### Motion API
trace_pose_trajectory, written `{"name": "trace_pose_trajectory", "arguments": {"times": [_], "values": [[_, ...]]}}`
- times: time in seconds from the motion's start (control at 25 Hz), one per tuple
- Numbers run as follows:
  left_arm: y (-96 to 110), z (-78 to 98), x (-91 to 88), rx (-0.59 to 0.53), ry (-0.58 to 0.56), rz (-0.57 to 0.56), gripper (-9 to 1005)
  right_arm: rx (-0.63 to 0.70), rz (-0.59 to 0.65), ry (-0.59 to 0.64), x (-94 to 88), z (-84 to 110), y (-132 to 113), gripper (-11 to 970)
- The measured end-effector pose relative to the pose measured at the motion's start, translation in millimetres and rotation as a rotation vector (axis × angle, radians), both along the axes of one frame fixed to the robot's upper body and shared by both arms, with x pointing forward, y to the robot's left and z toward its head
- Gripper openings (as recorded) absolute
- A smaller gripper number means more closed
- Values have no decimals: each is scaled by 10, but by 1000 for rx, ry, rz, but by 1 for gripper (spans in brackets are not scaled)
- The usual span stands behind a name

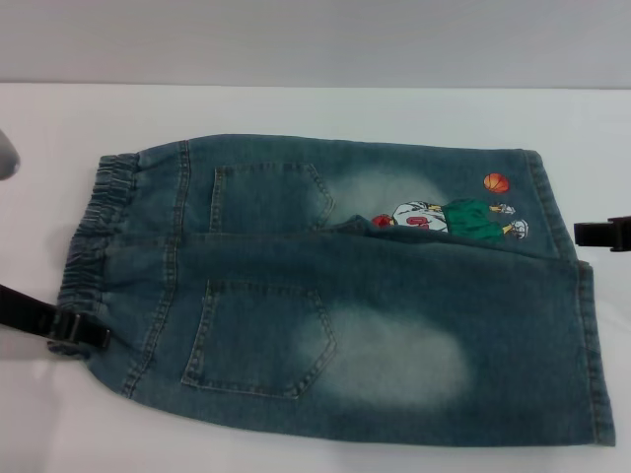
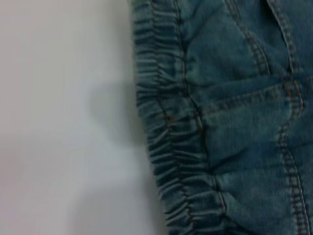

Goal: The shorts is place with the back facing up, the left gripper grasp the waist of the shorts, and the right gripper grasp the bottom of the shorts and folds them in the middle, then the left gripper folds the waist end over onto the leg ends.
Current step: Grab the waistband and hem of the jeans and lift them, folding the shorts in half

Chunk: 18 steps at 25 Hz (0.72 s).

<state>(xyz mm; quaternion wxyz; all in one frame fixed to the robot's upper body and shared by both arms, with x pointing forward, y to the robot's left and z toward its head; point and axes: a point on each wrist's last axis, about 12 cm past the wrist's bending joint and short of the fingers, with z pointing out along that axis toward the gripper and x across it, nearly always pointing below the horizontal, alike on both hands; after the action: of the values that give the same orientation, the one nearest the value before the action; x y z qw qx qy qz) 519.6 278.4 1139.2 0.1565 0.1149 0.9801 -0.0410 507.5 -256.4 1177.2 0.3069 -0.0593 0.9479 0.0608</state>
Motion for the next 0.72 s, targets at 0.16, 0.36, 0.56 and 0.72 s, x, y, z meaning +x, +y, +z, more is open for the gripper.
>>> {"name": "trace_pose_trajectory", "arguments": {"times": [0.16, 0.36, 0.56, 0.72], "values": [[-45, -53, 23, 0, 23, -7, 754, -5, 1, -4, 10, 7, 0, 640], [-73, -55, 29, -2, 25, -9, 749, -7, 3, -5, 12, 8, 0, 640], [-69, -47, 32, -2, 24, -1, 744, -8, 4, -6, 12, 9, 0, 640], [-45, -16, 36, 28, 14, 13, 741, -13, 9, -5, 5, 2, -7, 640]]}}
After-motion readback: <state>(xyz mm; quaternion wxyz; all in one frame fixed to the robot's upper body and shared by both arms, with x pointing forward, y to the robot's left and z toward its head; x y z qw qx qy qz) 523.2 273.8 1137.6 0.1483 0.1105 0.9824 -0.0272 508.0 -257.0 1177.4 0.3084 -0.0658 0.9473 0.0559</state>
